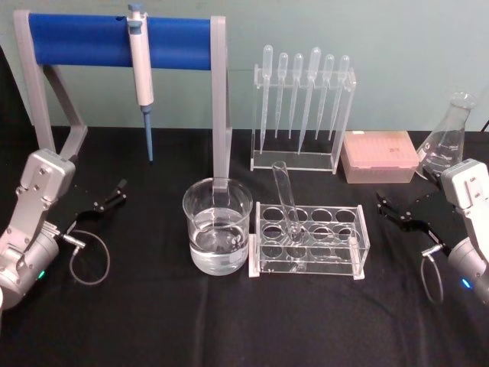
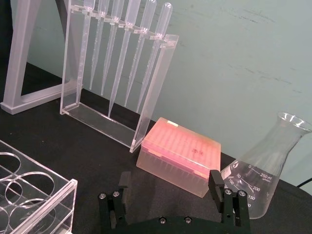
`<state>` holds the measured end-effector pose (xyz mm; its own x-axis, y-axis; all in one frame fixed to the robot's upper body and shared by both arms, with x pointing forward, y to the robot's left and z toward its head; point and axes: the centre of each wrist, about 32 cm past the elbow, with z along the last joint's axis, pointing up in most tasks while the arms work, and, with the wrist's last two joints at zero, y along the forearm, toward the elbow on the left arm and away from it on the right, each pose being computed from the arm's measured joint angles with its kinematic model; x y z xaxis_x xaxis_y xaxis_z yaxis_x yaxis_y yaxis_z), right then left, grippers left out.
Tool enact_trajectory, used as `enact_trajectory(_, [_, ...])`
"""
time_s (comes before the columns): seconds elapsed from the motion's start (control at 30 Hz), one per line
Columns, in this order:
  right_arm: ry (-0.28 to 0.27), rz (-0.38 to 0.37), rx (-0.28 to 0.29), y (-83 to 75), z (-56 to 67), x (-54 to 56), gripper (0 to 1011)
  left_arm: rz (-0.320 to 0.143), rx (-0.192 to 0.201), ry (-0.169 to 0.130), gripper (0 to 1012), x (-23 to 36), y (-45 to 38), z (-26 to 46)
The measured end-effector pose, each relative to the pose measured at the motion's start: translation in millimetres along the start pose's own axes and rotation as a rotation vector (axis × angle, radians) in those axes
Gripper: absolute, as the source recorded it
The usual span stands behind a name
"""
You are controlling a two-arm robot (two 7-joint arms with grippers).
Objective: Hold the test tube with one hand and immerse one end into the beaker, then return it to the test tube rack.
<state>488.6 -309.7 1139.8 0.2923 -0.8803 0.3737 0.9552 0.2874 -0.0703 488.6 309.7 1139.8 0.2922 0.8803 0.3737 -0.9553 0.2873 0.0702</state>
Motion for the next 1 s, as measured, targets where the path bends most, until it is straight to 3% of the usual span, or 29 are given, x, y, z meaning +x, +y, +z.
enact_trajectory(1.0, [0.0,0.0,0.0,0.0,0.0,0.0,1003,0.0,0.0,0.0,1000,0.0,0.0,0.0])
